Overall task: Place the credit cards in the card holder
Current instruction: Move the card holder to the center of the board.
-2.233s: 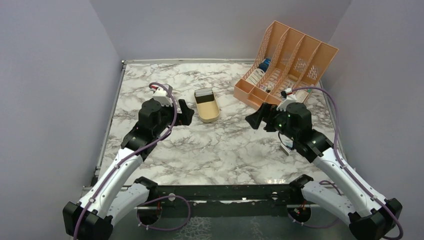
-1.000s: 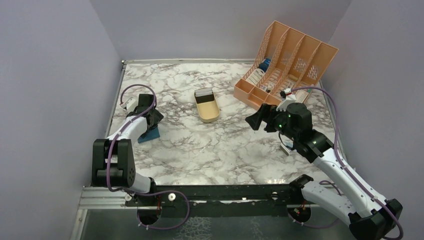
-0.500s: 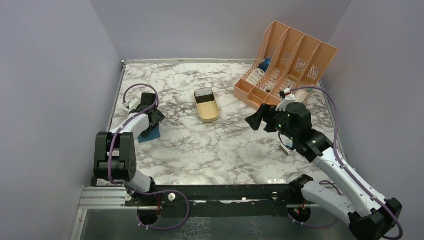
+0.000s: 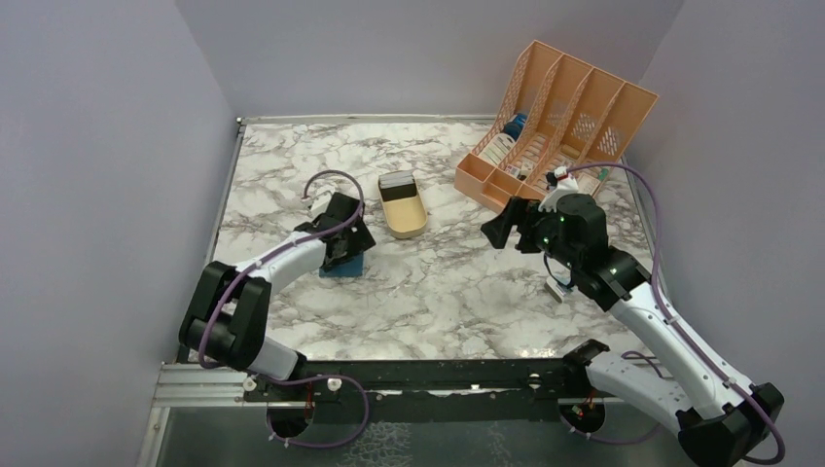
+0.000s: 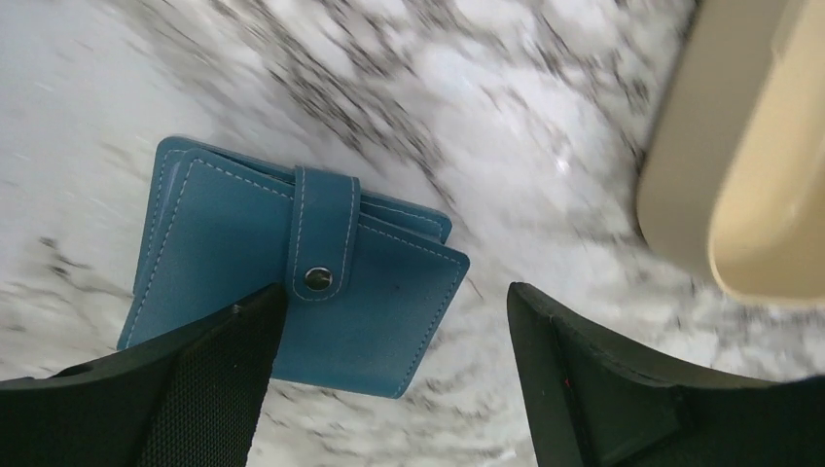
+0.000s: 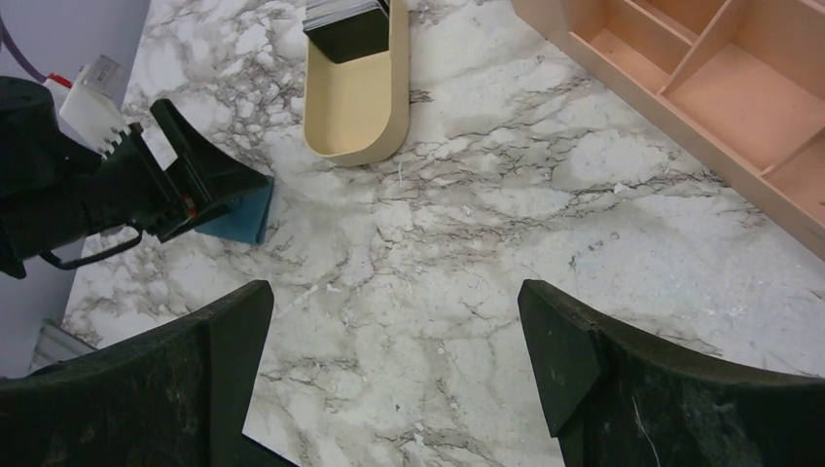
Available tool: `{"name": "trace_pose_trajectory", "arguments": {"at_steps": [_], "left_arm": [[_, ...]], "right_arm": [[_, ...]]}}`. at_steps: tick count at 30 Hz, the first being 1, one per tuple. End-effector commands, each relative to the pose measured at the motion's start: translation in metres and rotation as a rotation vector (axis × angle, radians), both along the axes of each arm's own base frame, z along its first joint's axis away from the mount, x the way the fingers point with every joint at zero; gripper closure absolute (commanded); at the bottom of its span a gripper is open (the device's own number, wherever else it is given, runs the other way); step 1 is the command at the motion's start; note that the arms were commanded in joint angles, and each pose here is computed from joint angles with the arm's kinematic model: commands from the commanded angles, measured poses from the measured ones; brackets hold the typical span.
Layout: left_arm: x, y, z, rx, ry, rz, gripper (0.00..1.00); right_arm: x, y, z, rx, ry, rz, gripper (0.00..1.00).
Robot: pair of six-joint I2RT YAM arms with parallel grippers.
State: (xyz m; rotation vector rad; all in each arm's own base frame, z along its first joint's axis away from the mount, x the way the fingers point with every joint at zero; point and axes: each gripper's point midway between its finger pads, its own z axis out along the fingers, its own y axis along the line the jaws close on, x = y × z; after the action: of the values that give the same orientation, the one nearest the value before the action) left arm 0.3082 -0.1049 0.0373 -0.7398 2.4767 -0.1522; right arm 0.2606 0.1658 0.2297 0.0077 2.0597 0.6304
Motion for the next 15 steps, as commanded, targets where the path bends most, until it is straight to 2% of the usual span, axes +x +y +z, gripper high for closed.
{"name": "trace_pose_trajectory", "arguments": {"at_steps": [1,5,10,12,15], "left_arm": [[-0.048,-0.053,-0.010,-0.082,0.092,-0.160,0.15],[-0.065,-0.089,-0.007,-0.104,0.089,-0.285,0.15],[-0.066,-0.126,0.016,-0.166,-0.006,-0.457,0.15],[-0.065,-0.125,0.024,-0.164,-0.028,-0.461,0.18],[-0.064,-0.109,0.032,-0.124,-0.042,-0.380,0.27]], "right_arm": [[0.007,-0.012,0.009,-0.037,-0.014,-0.059,0.01],[0.005,-0.014,0.008,-0.042,-0.003,-0.069,0.01],[0.002,-0.013,0.003,-0.031,0.019,-0.066,0.02],[0.000,-0.011,0.002,-0.021,0.030,-0.058,0.02],[-0.001,-0.008,0.000,-0.010,0.041,-0.050,0.04]]}}
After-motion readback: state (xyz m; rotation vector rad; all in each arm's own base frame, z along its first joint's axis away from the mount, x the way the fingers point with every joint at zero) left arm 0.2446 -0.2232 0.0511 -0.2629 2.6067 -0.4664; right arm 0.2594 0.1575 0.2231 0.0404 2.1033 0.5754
